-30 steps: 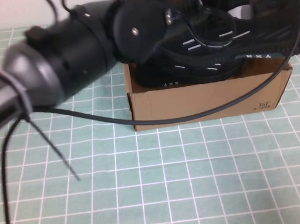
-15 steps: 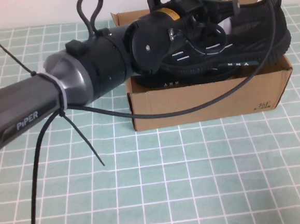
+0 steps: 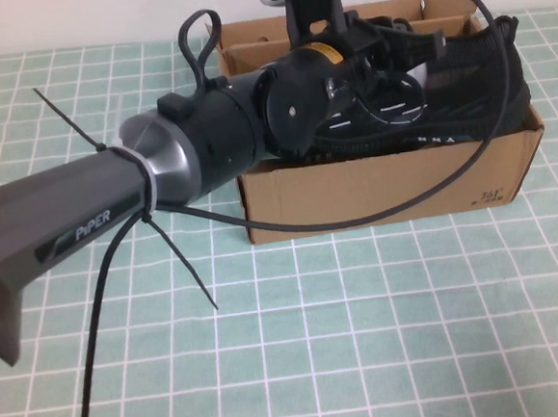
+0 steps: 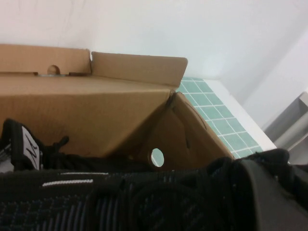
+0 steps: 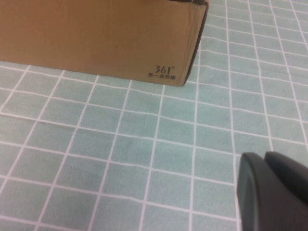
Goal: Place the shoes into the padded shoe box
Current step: Place the shoe in the shoe box
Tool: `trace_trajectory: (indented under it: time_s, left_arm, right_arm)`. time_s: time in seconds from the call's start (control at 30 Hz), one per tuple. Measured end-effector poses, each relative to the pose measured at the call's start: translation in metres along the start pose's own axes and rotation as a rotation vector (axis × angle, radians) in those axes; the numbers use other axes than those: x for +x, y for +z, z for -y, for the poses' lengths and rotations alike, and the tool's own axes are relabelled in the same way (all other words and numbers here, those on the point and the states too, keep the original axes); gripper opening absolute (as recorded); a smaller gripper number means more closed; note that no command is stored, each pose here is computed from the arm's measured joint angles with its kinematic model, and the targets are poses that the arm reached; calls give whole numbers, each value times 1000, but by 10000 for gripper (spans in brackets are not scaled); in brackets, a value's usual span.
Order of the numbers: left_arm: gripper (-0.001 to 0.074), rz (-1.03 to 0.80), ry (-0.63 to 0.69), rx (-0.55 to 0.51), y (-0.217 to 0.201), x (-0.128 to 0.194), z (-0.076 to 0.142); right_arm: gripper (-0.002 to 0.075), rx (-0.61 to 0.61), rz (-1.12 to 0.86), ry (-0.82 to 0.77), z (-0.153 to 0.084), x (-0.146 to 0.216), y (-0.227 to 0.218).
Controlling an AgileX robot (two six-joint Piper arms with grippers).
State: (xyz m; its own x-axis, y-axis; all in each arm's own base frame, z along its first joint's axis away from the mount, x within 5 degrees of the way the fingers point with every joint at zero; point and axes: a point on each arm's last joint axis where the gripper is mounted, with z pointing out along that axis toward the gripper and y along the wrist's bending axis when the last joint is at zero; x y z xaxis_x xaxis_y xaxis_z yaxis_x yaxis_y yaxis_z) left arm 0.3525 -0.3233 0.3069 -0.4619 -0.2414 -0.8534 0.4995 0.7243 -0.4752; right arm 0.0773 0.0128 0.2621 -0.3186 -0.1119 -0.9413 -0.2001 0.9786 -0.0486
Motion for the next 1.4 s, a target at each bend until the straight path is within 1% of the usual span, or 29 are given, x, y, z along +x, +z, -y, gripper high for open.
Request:
trace_trajectory:
  time_s: [0.27, 0.4, 0.6, 0.8, 1.13, 1.4]
  left_arm:
    - [1, -4, -83, -12, 4, 5, -3]
    - [1, 0, -99, -20, 8, 9, -6]
    - [1, 7, -133, -51, 13, 10, -20]
    - [1, -2, -144, -70, 15, 10, -29]
    - [1, -10, -147, -75, 17, 13, -31]
    - [1, -102, -151, -84, 22, 28, -35]
  right_arm:
    - [-7, -1, 0, 2, 0, 0, 0]
    - [-7, -1, 0, 2, 0, 0, 0]
    - [-7, -1, 0, 2, 0, 0, 0]
    - [-7, 0, 0, 1, 0, 0, 0]
    - [-7, 0, 0, 1, 0, 0, 0]
    - [-7, 0, 0, 1, 0, 0, 0]
